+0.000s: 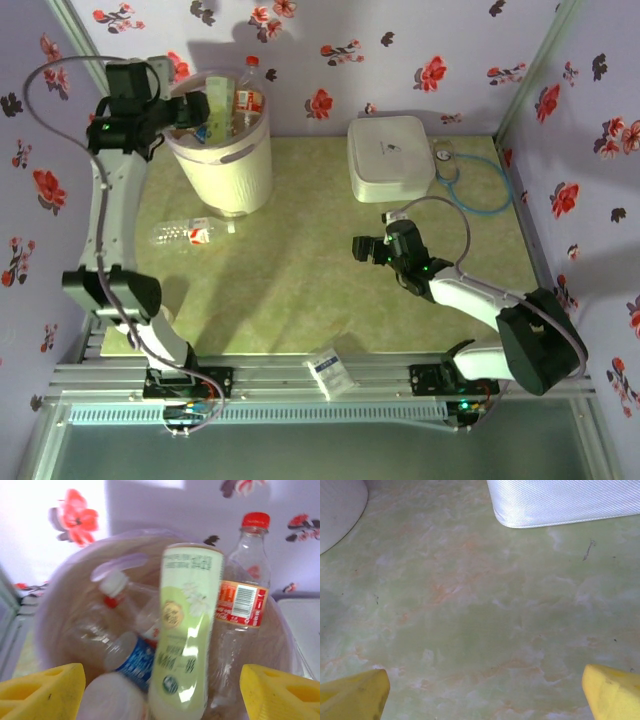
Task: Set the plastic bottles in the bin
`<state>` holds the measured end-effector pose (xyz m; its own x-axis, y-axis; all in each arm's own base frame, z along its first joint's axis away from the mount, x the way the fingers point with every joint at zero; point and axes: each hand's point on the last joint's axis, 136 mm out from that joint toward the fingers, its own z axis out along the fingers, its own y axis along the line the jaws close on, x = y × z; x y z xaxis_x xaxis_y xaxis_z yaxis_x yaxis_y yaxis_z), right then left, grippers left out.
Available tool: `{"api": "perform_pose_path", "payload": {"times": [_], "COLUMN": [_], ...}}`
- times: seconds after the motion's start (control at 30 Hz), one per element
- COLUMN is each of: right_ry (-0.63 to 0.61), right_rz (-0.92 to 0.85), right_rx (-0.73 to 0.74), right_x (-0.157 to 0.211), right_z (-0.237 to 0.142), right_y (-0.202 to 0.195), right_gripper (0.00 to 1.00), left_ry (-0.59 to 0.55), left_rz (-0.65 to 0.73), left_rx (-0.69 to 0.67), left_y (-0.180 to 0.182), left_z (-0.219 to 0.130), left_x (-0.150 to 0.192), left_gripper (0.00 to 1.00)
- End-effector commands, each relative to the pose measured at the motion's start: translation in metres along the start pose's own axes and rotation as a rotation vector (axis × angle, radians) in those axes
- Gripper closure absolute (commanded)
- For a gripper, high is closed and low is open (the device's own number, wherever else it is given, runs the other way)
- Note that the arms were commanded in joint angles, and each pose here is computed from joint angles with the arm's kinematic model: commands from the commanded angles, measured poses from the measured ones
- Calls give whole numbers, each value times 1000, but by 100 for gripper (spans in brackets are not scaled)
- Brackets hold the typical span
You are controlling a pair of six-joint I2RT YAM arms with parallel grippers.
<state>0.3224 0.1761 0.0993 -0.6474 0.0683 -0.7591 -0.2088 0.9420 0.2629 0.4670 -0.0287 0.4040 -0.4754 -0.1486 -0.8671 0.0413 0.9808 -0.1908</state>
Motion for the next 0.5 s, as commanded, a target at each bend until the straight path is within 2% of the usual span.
{"api": "perform_pose_path", "payload": {"times": [0.0, 0.1, 0.23, 0.37, 0.47], "right_ry": [-30, -26, -13, 2, 7], "right_rz": [13, 12, 13, 2, 0], "right_rx": [-1, -4, -24, -51, -62], "right_x": [-10, -7, -7, -9, -10], "right_z": [1, 6, 15, 24, 28], "right_y": [0, 1, 6, 13, 17], "right_gripper": [1, 1, 1, 1, 1], "left_ry": [-24, -67, -92, -42, 43], "left_rz": [-183, -369, -619, -840, -1024], "left_rx": [-149, -204, -204, -232, -279], "left_y": [41, 74, 106, 121, 128], "left_z": [-37, -58, -65, -50, -31], "left_x": [16, 44, 96, 157, 209], "left_gripper": [20, 20, 21, 22, 24]}}
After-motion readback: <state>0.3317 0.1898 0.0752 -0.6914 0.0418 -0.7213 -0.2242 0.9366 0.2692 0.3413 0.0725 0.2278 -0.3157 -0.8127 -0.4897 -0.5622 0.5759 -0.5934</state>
